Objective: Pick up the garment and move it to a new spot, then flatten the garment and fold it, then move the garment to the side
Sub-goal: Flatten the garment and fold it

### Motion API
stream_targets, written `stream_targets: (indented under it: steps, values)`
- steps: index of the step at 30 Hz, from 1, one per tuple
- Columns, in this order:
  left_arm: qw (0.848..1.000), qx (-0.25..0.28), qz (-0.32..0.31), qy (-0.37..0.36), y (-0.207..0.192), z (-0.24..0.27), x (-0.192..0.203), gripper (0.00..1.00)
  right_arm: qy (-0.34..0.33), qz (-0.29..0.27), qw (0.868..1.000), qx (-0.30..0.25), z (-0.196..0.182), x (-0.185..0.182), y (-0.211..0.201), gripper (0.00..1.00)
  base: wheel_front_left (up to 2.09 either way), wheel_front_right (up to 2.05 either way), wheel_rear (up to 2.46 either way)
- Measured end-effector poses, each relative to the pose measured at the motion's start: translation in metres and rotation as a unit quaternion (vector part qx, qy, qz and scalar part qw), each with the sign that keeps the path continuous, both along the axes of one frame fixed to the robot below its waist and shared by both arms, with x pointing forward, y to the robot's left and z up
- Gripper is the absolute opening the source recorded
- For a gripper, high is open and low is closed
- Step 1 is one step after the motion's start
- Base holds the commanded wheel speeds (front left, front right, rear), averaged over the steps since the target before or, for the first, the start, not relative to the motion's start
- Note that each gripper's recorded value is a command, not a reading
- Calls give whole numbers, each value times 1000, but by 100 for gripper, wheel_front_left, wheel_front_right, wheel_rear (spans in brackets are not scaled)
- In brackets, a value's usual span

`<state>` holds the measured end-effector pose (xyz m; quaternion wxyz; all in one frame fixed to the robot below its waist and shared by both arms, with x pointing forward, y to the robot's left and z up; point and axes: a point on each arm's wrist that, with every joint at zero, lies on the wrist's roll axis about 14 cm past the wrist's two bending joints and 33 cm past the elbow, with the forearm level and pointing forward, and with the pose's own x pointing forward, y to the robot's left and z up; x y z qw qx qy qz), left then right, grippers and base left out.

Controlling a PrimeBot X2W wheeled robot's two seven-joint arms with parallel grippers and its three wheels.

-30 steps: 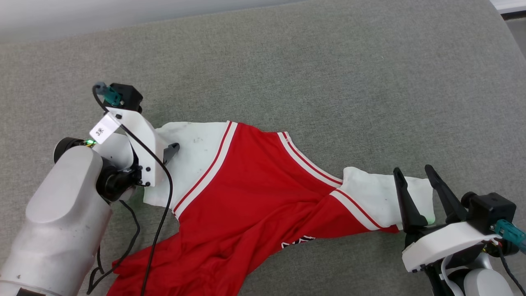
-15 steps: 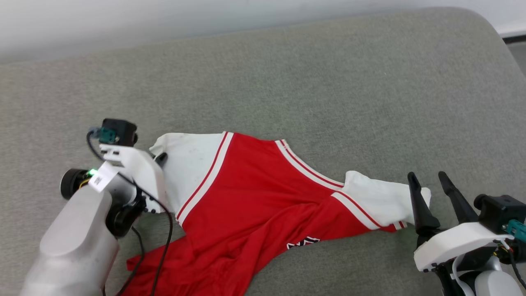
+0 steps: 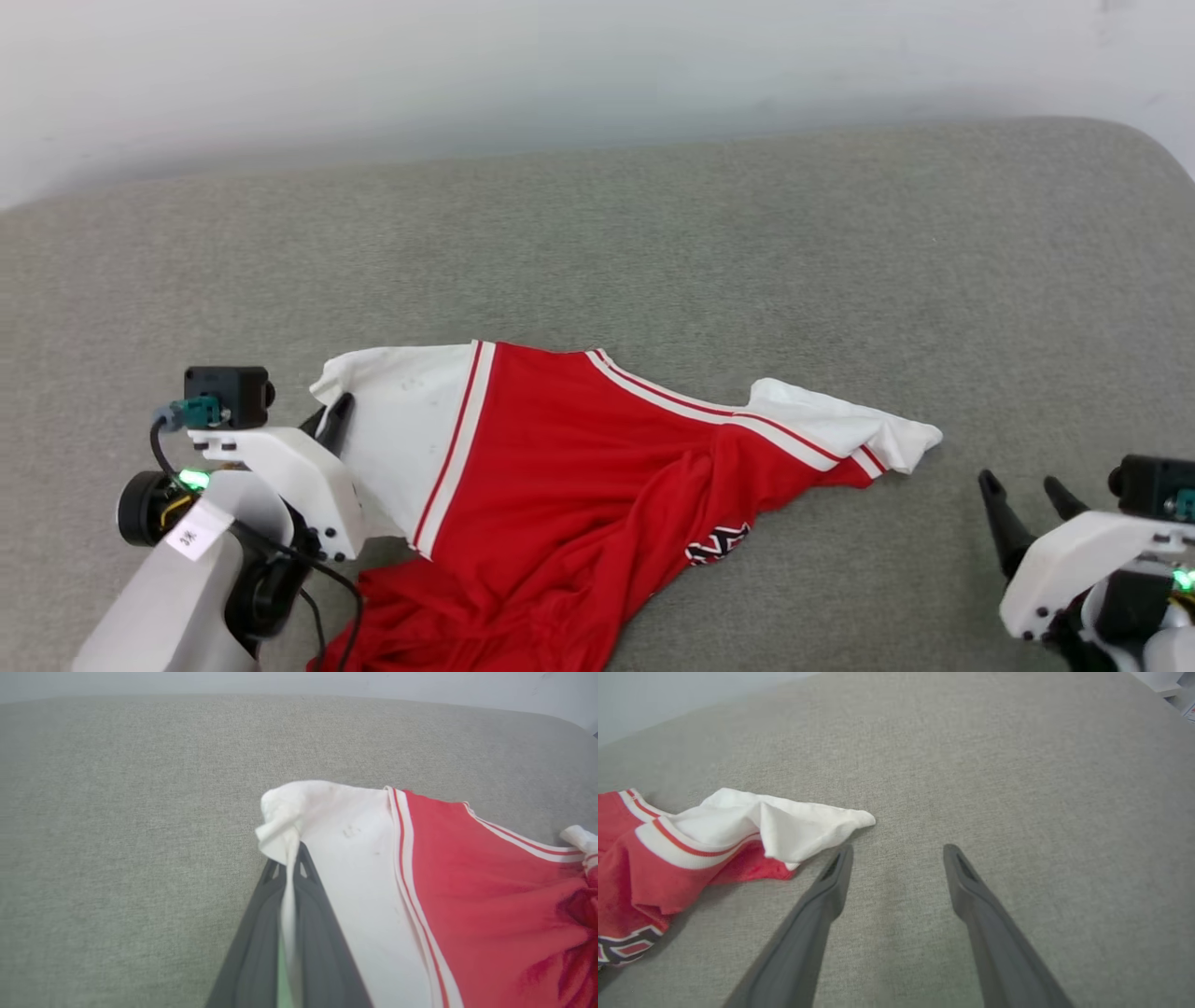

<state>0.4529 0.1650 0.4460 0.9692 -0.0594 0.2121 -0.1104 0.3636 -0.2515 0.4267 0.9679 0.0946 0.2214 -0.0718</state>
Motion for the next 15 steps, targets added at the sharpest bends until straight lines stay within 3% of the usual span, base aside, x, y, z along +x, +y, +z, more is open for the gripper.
stream_targets:
  steps: [8, 15]
  values:
    - [1000, -10, -2, -11, -3, 11, -11, 0, 80, 67, 995, 6, -8, 37, 13, 100, 0, 0, 0]
    - [1000, -13, -9, -4, -10, 6, -6, 0, 194, 123, 973, 16, -44, 46, 36, 100, 0, 0, 0]
